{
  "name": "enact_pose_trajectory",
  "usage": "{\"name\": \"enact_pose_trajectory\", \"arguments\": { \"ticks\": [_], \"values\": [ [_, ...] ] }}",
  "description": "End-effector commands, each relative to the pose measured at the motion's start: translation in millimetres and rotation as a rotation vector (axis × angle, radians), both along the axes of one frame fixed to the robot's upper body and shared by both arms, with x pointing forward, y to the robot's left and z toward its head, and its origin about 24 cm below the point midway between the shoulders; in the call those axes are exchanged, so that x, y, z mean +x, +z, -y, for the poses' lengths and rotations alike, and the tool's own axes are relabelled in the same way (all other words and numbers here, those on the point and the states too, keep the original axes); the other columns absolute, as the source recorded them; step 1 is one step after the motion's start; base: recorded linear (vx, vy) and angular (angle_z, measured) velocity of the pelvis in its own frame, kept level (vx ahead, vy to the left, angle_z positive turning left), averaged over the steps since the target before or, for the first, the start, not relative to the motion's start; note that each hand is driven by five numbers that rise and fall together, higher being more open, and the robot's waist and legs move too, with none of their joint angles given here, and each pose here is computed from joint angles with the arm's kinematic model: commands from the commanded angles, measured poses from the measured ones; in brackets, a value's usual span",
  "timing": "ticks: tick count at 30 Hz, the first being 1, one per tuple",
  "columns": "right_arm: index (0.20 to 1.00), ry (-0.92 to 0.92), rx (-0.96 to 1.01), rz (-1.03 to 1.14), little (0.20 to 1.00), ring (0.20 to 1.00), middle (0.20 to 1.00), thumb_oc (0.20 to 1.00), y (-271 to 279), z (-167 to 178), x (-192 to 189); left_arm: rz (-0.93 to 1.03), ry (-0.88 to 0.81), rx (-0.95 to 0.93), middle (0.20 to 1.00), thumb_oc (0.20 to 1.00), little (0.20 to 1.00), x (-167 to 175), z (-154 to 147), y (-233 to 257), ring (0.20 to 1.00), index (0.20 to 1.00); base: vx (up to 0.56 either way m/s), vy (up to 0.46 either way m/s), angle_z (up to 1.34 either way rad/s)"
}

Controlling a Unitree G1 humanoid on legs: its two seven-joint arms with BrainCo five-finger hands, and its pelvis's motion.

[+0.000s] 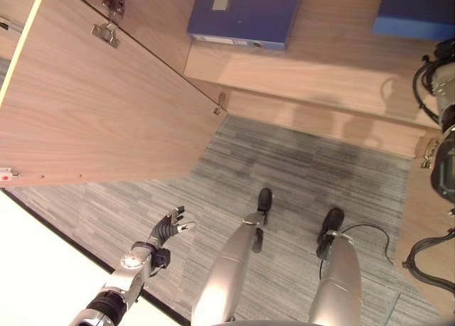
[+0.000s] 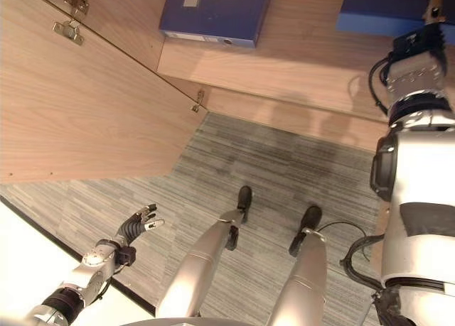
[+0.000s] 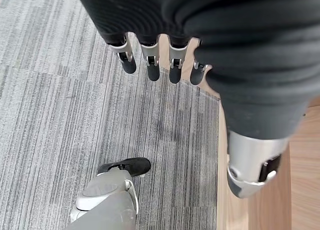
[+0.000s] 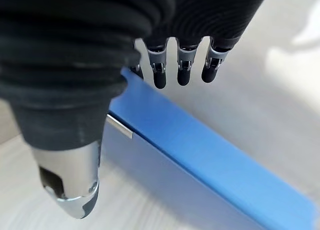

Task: Put the empty folder in the office cabinet

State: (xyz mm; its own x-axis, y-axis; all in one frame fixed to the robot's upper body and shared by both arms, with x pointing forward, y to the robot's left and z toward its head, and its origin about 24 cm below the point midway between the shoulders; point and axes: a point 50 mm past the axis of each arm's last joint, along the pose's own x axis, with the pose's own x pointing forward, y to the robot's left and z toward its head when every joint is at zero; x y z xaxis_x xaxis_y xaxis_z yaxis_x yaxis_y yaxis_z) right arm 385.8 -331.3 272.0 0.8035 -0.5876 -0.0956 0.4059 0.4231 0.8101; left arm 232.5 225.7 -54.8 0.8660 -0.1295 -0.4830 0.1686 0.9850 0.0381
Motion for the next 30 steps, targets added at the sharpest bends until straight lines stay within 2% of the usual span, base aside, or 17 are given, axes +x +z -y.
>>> {"name": "enact_pose_trajectory", "arguments": {
  "ticks": [1,6,14,30],
  "values": [
    [1.000,-0.014,0.011,0.145,1.000,1.000,1.000,1.000,22,4,-3,0.026,0.114,-0.014,1.000,1.000,1.000,5,-22,6,1.000,1.000,0.00,0.000,0.00],
    [1.000,-0.008,0.104,0.114,1.000,1.000,1.000,1.000,-7,-1,2,0.012,0.146,-0.019,1.000,1.000,1.000,3,-26,3,1.000,1.000,-0.04,-0.019,-0.04],
    [1.000,-0.095,0.300,0.008,1.000,1.000,1.000,1.000,-58,-4,1,-0.036,0.170,0.002,1.000,1.000,1.000,-5,-26,-8,1.000,1.000,0.00,-0.010,-0.04],
    [1.000,-0.154,0.417,-0.155,1.000,1.000,1.000,1.000,-104,-16,-3,-0.098,0.211,0.037,1.000,1.000,1.000,-17,-28,-23,1.000,1.000,0.00,0.000,0.00]
  ]
}}
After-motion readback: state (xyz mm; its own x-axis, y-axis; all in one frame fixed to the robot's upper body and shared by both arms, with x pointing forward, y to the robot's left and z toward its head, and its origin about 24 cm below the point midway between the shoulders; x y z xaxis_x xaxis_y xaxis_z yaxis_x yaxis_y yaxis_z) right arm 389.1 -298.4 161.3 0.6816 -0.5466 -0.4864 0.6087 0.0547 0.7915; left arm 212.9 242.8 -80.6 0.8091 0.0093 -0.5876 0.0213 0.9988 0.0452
